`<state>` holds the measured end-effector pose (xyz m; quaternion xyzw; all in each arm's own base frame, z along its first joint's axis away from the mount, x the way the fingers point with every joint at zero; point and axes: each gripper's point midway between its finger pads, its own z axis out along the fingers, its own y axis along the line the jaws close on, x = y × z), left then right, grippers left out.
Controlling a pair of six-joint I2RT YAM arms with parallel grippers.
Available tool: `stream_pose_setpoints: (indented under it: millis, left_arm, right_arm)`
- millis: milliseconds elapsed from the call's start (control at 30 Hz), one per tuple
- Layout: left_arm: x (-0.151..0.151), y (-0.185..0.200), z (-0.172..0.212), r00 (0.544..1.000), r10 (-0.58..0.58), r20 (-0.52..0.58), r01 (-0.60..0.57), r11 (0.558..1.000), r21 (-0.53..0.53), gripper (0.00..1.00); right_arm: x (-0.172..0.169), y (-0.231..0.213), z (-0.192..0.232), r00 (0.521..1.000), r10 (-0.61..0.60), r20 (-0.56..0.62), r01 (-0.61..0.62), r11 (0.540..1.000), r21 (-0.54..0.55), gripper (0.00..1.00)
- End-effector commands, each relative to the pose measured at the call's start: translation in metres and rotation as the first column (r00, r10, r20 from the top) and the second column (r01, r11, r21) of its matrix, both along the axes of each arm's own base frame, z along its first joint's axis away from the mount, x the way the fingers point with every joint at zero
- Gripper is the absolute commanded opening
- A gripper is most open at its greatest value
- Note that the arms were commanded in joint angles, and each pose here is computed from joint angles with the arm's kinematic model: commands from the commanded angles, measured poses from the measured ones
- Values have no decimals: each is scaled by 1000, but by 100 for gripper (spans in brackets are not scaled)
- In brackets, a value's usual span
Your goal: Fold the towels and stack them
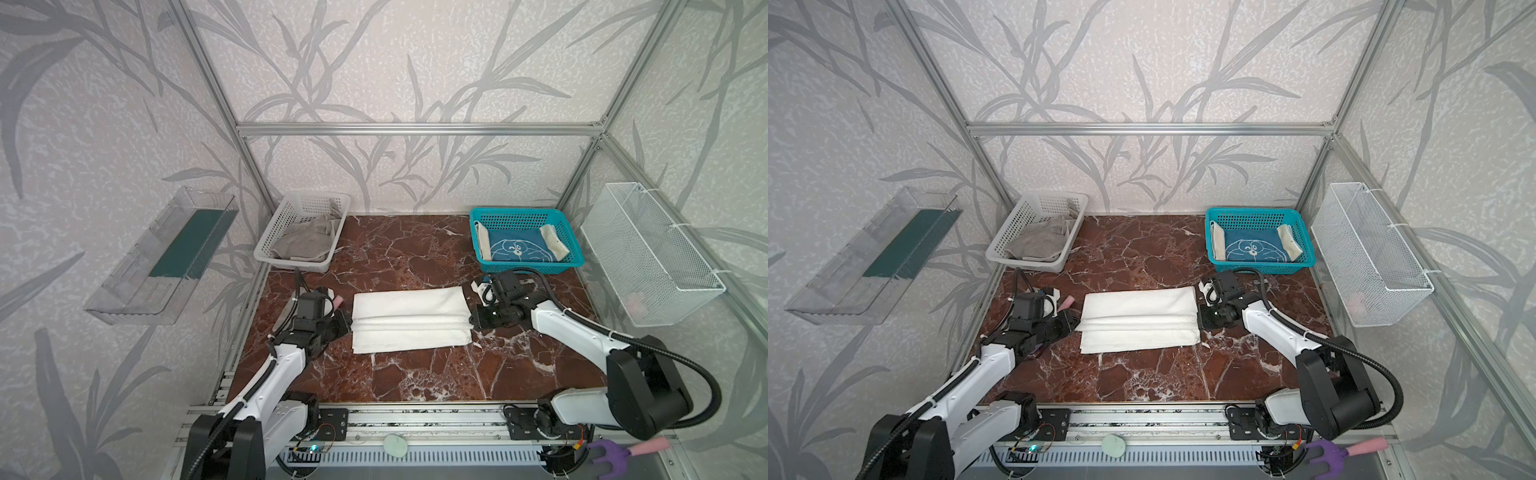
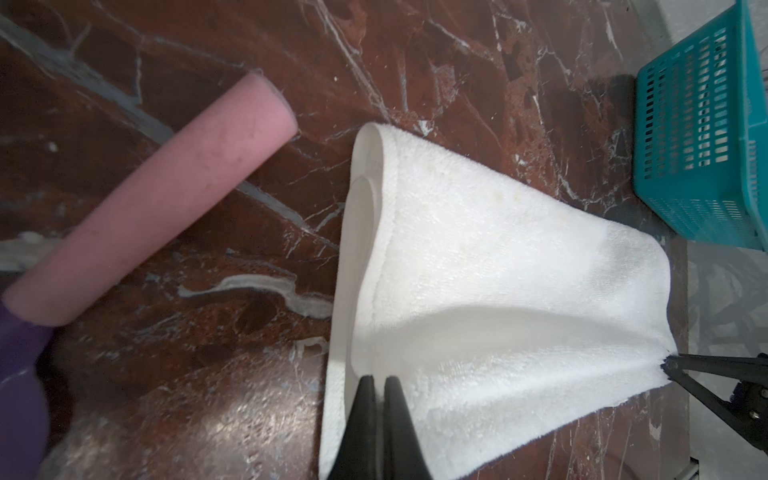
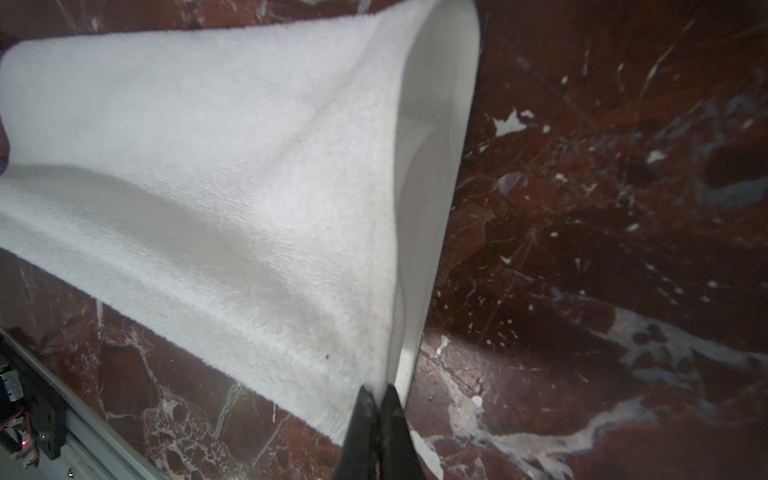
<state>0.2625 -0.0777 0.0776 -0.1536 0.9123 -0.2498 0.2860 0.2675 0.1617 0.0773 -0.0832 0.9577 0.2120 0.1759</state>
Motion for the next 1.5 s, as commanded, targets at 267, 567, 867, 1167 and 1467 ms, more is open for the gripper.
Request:
stream_pose_setpoints:
  millis: [267, 567, 867, 1167, 1467]
  left_arm:
    - [-34, 17, -40, 964, 164, -207, -157, 986, 49, 0]
    - [-35, 13, -45, 951, 162, -262, -158, 987, 38, 37]
    - [-23, 24, 10, 979, 195, -58, -193, 980, 47, 34]
    - [24, -92, 45, 992, -128, -17, 128, 990, 52, 29]
    - [23, -227, 18, 930, -364, -45, 362, 931, -44, 29]
  right_arm:
    - [-38, -14, -29, 990, -17, -139, 12, 999, -35, 0]
    - [-44, -14, -29, 981, -29, -193, 22, 999, -37, 41]
    - [-28, -18, 44, 998, -61, -28, 61, 998, -24, 52]
    - [23, 56, 48, 996, 94, -10, -94, 995, 27, 38]
    - [54, 57, -35, 972, 72, -223, -70, 997, 15, 47]
